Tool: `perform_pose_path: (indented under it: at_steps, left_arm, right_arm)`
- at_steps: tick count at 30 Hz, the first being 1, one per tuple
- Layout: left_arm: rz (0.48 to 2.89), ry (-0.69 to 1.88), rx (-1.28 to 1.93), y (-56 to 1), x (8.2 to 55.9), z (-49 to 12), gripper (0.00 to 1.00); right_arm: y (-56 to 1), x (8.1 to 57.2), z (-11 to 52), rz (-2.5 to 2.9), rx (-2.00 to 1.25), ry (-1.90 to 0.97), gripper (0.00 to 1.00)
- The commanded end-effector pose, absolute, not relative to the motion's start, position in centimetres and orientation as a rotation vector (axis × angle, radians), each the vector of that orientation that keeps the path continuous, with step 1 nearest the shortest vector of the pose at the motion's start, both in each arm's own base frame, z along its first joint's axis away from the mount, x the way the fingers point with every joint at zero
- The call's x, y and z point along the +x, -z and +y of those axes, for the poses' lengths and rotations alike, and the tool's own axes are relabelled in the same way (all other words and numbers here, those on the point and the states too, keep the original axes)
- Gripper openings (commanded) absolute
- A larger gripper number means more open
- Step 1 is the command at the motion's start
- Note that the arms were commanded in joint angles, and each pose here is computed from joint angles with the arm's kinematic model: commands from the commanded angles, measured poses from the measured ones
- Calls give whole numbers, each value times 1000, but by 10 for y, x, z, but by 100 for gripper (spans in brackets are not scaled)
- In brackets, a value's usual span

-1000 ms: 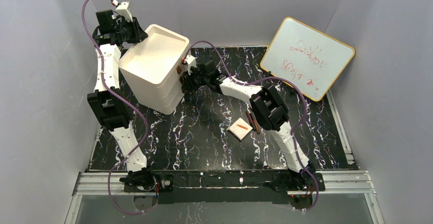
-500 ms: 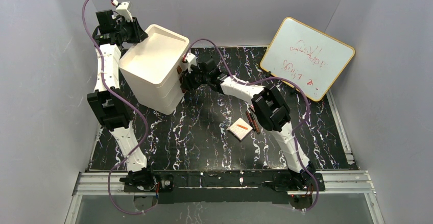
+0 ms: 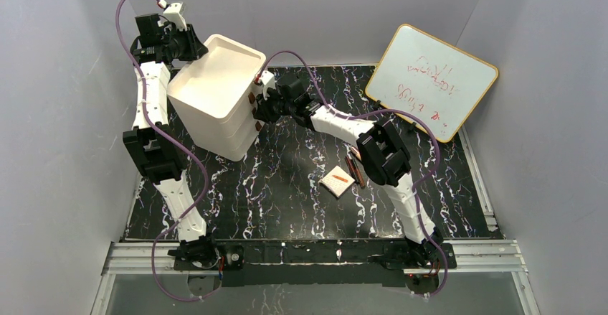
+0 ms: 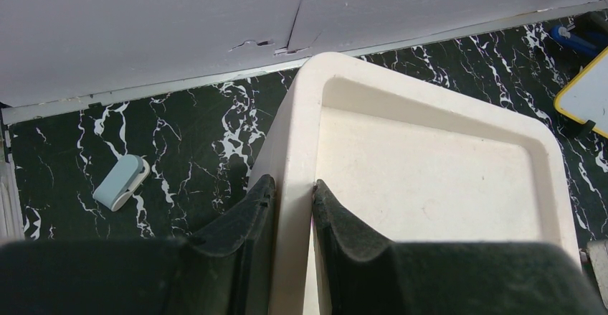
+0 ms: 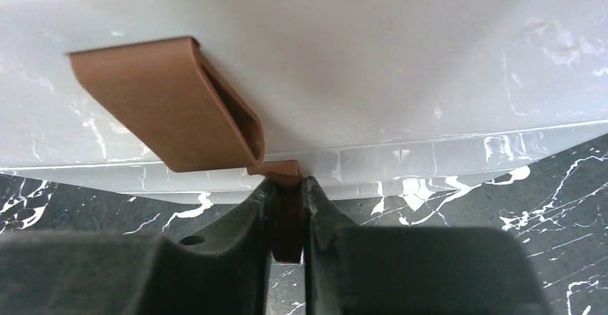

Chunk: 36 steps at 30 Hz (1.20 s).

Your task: Organize the makeup

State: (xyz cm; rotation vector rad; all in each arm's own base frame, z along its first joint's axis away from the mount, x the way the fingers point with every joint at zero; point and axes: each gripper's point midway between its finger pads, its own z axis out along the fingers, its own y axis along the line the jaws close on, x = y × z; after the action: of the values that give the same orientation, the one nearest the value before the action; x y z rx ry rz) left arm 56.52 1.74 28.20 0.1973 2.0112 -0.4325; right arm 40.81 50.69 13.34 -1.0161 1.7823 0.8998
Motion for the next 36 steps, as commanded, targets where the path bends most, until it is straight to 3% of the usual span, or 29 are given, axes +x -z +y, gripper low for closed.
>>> perform_pose_path:
  at_steps: [1,4,13,36]
  left_arm:
    - [2169,581,201,-258,529,-25,0]
    - [2172,583,200,-256,529,-25,0]
    - [2179,574,202,-253,528,-24,0]
    - [2196,587,220,-242,531,-27,0]
  right_arm:
    - [-199,416,513,1618,-975,-891,17]
    - [-200,417,511,1623,-966,-879,1]
    - [-191,412,487,1669,-987,-774,1]
    - [-143,361,340,1907,-882,-457,1]
